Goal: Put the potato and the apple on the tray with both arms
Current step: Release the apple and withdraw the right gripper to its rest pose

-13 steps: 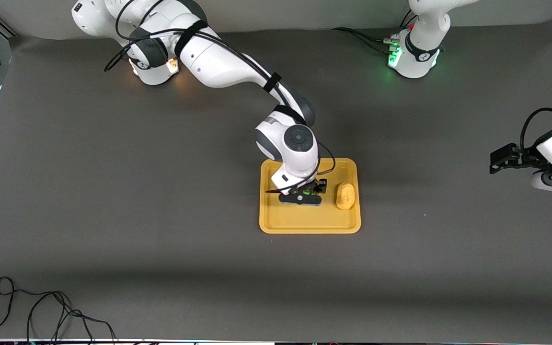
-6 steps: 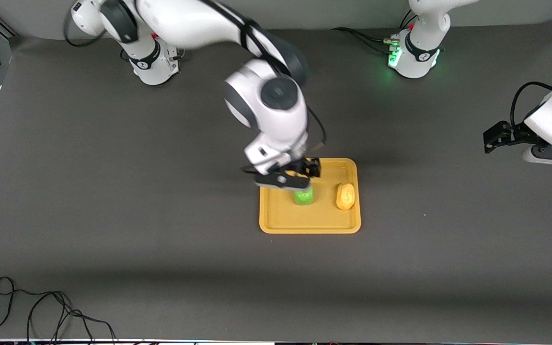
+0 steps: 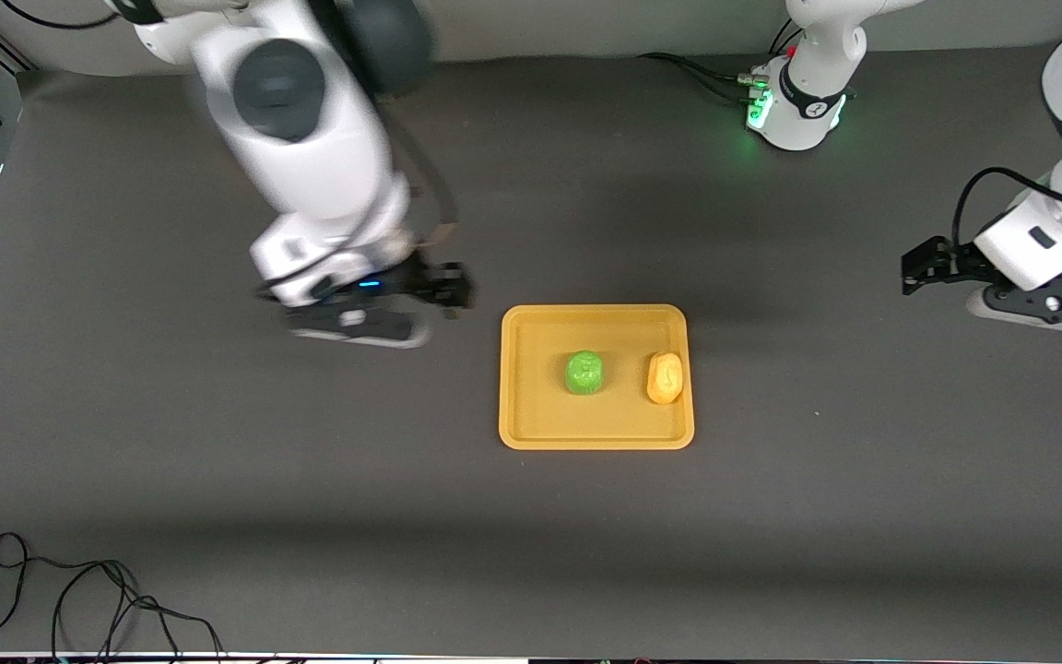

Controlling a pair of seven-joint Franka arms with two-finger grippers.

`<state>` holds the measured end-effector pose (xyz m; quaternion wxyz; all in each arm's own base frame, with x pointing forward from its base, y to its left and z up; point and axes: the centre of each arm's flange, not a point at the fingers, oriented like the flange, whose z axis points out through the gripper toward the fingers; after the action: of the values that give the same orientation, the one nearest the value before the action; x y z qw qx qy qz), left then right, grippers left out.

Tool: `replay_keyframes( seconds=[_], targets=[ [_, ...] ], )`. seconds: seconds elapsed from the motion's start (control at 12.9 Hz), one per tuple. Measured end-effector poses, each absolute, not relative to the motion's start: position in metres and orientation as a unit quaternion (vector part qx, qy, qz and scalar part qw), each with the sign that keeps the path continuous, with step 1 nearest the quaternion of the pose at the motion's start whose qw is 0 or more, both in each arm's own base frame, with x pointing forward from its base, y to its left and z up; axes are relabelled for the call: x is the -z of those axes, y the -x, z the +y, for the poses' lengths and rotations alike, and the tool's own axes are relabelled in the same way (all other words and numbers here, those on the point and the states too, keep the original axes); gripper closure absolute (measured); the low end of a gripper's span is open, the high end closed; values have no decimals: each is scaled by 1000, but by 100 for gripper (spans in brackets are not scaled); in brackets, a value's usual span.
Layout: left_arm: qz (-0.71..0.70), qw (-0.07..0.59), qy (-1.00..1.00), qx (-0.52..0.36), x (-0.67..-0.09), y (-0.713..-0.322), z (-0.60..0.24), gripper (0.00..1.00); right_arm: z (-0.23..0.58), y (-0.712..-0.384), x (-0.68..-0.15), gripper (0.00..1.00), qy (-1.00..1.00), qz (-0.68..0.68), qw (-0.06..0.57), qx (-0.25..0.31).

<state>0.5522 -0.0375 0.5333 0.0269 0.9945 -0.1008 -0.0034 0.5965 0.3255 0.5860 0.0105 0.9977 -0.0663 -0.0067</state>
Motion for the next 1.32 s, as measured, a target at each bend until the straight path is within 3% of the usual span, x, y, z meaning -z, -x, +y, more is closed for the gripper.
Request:
replay_keyframes(
  seconds=[0.31, 0.7, 0.93, 1.32],
  targets=[
    [-83, 46, -996, 4, -542, -545, -63, 0, 159, -610, -600, 0, -997, -65, 5, 36],
    [-131, -12, -991, -8, -554, -549, -48, 0, 0, -582, -599, 0, -996, -73, -25, 34],
    [-151, -14, -988, -5, -550, -554, -35, 0, -40, -573, -589, 0, -998, -52, -25, 24],
    [-130, -3, -992, -2, -546, -557, -1, 0, -39, -572, -599, 0, -1000, -13, -17, 11]
  ],
)
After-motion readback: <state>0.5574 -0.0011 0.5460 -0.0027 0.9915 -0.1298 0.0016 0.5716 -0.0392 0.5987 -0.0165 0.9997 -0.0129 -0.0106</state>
